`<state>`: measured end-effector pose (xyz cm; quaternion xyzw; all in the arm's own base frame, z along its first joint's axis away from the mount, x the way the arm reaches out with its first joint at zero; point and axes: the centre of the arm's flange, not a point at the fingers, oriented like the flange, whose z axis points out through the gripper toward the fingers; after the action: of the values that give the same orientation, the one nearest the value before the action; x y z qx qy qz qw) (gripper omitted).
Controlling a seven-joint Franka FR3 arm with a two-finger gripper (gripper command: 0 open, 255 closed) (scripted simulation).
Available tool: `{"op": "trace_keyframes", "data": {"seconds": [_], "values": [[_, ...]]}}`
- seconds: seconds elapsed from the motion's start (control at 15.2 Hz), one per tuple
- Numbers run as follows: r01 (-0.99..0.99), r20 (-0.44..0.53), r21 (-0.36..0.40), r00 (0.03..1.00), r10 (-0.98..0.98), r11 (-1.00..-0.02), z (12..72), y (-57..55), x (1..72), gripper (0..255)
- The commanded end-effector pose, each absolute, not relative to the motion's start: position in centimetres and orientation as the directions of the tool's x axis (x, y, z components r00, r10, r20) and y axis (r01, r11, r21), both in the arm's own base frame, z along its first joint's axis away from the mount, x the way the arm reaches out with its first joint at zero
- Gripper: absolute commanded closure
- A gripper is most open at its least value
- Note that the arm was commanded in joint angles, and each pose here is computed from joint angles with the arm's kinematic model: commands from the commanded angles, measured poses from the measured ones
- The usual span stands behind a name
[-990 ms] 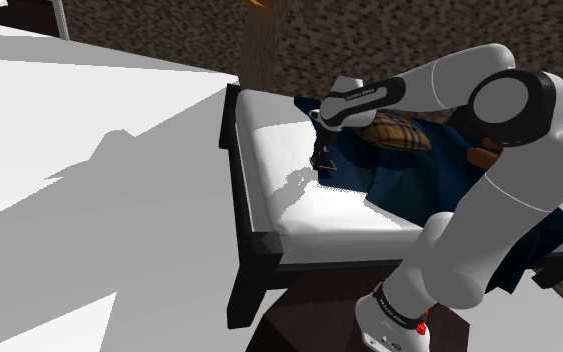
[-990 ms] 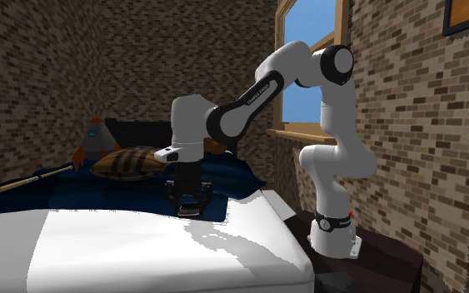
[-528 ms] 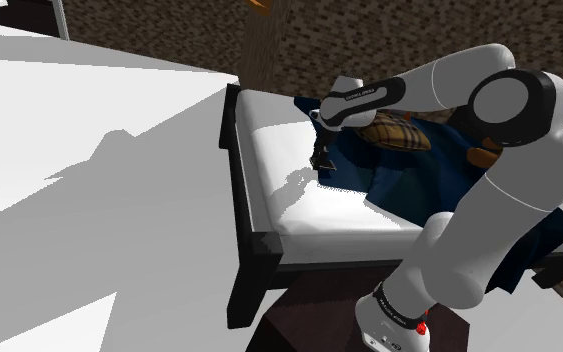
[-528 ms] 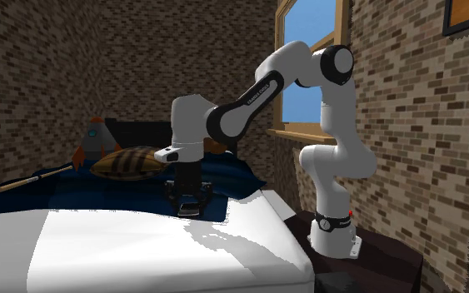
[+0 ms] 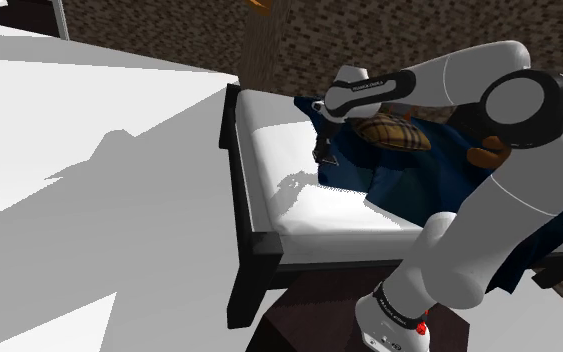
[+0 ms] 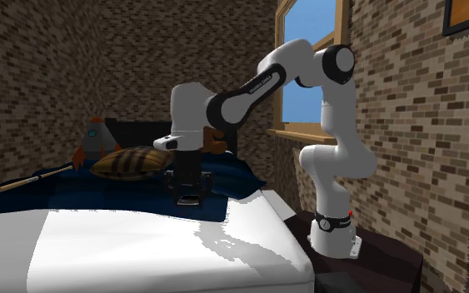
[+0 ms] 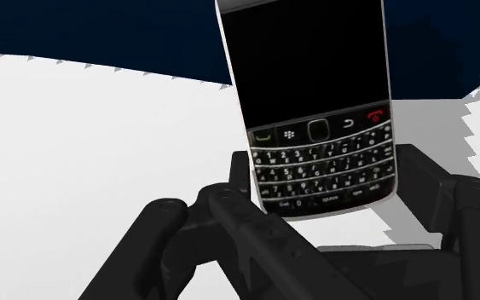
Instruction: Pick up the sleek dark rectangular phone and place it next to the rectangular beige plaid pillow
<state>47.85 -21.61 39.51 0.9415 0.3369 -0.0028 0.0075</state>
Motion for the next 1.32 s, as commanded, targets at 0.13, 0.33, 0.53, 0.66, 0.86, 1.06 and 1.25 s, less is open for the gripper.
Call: {"op": "trace_keyframes", "data": {"seconds": [0.13, 0.33, 0.53, 0.66, 0.86, 1.06, 1.25], "values": [[0.634, -0.011, 0.012, 0.773, 0.634, -0.773, 41.6, -21.7, 47.7, 255], [0.634, -0.011, 0.012, 0.773, 0.634, -0.773, 43.2, -21.7, 47.7, 255], [0.634, -0.011, 0.012, 0.773, 0.634, -0.773, 44.8, -21.7, 47.7, 255], [0.634, -0.011, 0.012, 0.773, 0.634, -0.773, 45.8, -21.7, 47.7, 255], [0.634, -0.011, 0.012, 0.773, 0.634, -0.773, 47.4, -21.7, 47.7, 255], [0.634, -0.011, 0.012, 0.773, 0.634, -0.773, 49.0, -21.7, 47.7, 255], [0.634, -0.011, 0.012, 0.773, 0.634, -0.773, 50.6, -21.7, 47.7, 255]]}}
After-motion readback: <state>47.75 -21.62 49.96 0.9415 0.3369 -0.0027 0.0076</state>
